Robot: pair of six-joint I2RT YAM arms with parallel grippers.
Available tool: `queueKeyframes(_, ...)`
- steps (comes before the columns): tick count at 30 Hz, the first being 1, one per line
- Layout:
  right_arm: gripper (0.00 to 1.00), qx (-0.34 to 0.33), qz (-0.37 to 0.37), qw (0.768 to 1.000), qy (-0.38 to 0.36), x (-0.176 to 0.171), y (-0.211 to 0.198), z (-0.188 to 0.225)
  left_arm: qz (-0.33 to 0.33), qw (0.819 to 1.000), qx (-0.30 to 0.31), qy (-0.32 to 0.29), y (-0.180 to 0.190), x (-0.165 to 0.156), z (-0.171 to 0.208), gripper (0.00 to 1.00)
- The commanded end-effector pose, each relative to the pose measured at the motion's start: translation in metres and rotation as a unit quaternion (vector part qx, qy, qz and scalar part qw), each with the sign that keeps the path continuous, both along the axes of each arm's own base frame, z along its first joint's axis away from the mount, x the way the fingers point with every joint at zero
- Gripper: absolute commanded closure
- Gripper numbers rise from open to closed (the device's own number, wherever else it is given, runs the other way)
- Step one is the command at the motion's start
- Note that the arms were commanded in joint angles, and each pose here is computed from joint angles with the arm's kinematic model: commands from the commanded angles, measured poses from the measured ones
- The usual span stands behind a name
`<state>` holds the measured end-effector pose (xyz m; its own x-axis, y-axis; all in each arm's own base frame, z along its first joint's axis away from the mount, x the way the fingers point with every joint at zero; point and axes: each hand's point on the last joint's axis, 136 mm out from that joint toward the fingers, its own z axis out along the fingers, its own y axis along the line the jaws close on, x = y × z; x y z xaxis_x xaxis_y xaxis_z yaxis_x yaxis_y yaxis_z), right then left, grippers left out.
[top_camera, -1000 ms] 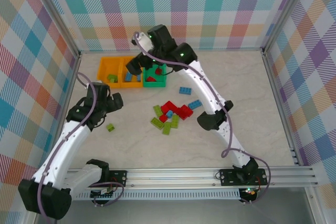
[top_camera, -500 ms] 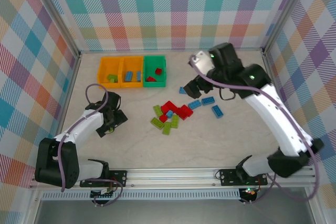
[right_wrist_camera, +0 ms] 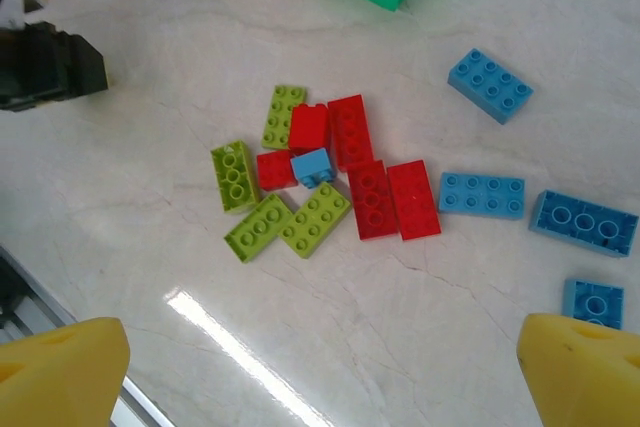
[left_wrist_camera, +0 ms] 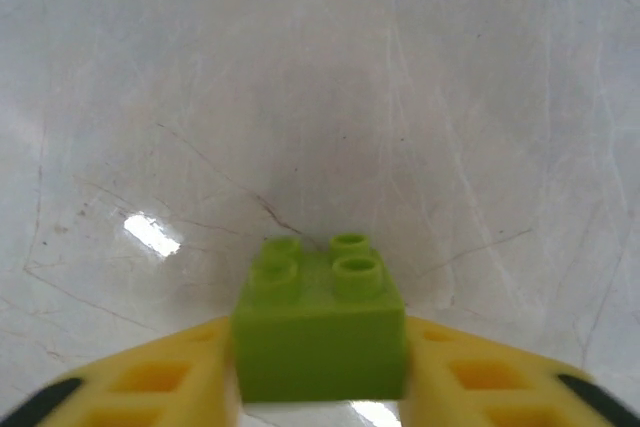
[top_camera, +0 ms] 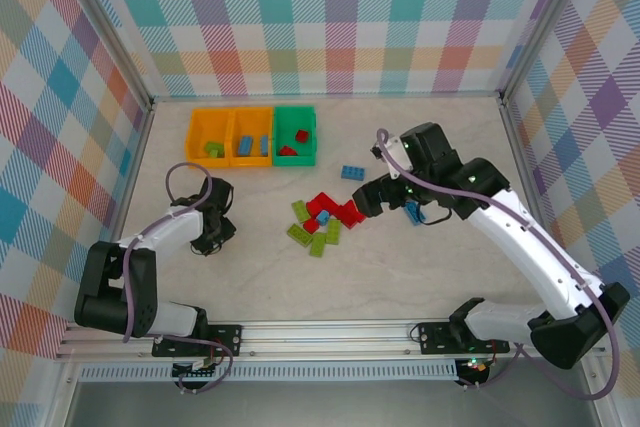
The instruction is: Sort the legos into containers by color
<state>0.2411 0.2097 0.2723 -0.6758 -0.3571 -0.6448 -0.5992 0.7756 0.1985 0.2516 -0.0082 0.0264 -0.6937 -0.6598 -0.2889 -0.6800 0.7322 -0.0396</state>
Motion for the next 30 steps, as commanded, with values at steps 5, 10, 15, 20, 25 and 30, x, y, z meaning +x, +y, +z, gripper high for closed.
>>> queueKeyframes(5, 0.0, 0.095, 0.011, 0.995, 0.023, -0.014, 0.021, 0.015, -0.015, 0.997, -0.041, -0.065, -0.012, 0.025, 0.04, 0.76)
queueKeyframes(10, 0.0, 0.2, 0.038, 0.978, 0.042, -0.013, 0.054, 0.014, -0.016, 0.985, -0.01, -0.173, -0.006, 0.083, 0.115, 0.76)
queueKeyframes(15, 0.0, 0.211, 0.019, 0.977, 0.033, -0.005, 0.055, 0.012, 0.006, 0.977, 0.071, -0.199, 0.025, 0.161, 0.152, 0.74)
queueKeyframes(20, 0.0, 0.193, 0.005, 0.981, 0.026, -0.013, 0.04, 0.01, 0.02, 0.98, 0.041, -0.192, 0.045, 0.233, 0.14, 0.7)
queueKeyframes(25, 0.0, 0.184, -0.012, 0.983, 0.016, -0.024, 0.024, 0.005, -0.009, 0.982, 0.019, -0.187, 0.043, 0.282, 0.129, 0.47)
queueKeyframes(30, 0.0, 0.17, -0.027, 0.985, 0.025, -0.024, 0.018, -0.008, -0.016, 0.978, -0.009, -0.209, 0.033, 0.279, 0.148, 0.36)
